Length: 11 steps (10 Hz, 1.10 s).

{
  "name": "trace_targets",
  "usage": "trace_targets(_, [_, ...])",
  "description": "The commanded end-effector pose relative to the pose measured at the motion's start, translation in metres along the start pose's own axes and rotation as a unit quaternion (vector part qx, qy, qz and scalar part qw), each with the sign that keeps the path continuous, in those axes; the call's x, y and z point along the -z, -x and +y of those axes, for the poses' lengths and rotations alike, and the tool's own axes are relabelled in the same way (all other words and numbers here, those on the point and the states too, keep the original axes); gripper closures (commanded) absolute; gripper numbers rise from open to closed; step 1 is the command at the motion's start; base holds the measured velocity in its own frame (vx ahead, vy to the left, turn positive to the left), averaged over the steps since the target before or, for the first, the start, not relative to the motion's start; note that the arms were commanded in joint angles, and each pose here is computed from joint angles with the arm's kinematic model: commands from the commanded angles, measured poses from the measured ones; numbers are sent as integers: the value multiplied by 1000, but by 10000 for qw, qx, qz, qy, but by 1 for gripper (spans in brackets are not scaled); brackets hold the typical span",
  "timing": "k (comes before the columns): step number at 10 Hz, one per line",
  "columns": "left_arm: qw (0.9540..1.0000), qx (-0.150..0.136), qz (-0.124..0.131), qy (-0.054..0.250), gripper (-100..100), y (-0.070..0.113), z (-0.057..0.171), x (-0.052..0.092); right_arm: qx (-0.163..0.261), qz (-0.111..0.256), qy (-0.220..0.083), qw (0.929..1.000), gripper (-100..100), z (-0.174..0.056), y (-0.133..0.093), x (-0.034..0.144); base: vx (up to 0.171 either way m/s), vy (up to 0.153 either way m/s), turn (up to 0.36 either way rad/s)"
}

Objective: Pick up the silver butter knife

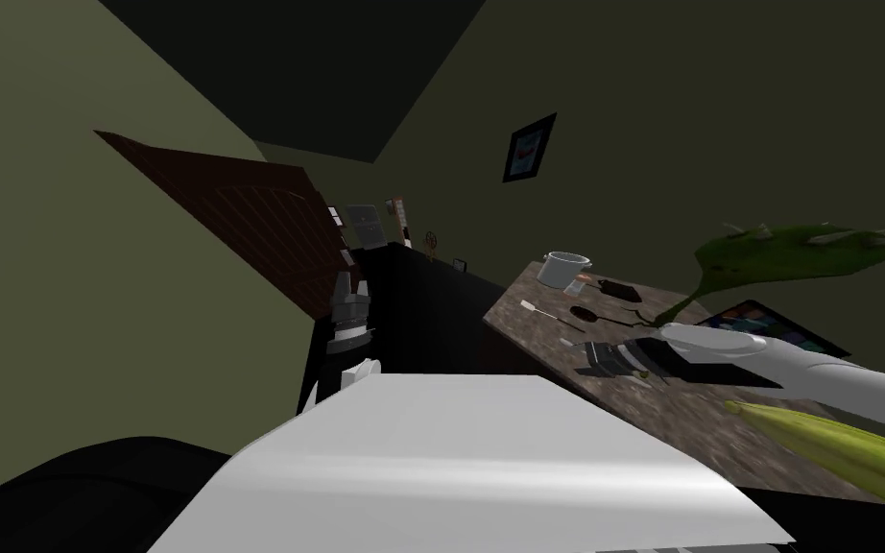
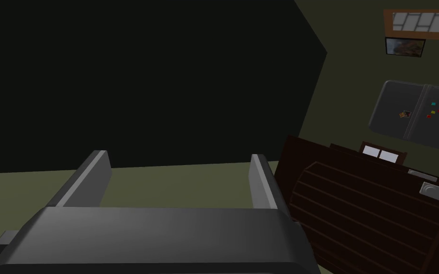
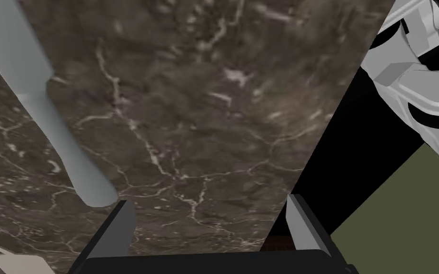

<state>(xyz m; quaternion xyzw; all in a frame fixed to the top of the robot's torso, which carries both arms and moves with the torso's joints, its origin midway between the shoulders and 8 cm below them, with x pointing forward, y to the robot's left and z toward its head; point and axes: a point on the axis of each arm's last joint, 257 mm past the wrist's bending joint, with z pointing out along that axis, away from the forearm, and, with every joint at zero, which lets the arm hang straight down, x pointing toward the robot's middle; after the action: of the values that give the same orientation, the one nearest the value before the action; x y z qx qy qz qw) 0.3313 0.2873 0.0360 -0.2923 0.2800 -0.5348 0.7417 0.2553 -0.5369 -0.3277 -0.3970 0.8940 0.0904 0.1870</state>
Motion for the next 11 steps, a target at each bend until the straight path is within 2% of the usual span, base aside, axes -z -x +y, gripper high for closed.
trace_targets(1, [10000,0,0,0,0,0,0,0,-30,149,-72,9999,-100,-7,-12,8,82,-27,44])
trace_targets(5, [10000,0,0,0,0,0,0,0,-250,892,-159,9956,-100,-5,-78,33,105,-47,116])
trace_targets(6, [10000,-1,0,0,0,0,0,0,-218,768,-152,9967,-100,-5,-69,32,67,-30,21])
trace_targets(7, [10000,0,0,0,0,0,0,0,-219,789,-158,9965,0,-5,-71,32,11,-6,0])
trace_targets(8, [10000,0,0,0,0,0,0,0,-249,775,-175,9965,-100,-2,-77,22,10,-3,61])
trace_targets(9, [10000,1,0,0,0,0,0,0,-268,769,-185,9965,-100,0,-80,16,8,-3,63])
trace_targets(10, [10000,0,0,0,0,0,0,0,-260,771,-170,9965,-100,-1,-77,20,0,0,0])
trace_targets(11, [10000,0,0,0,0,0,0,0,-258,771,-178,9965,100,-1,-77,20,0,0,0])
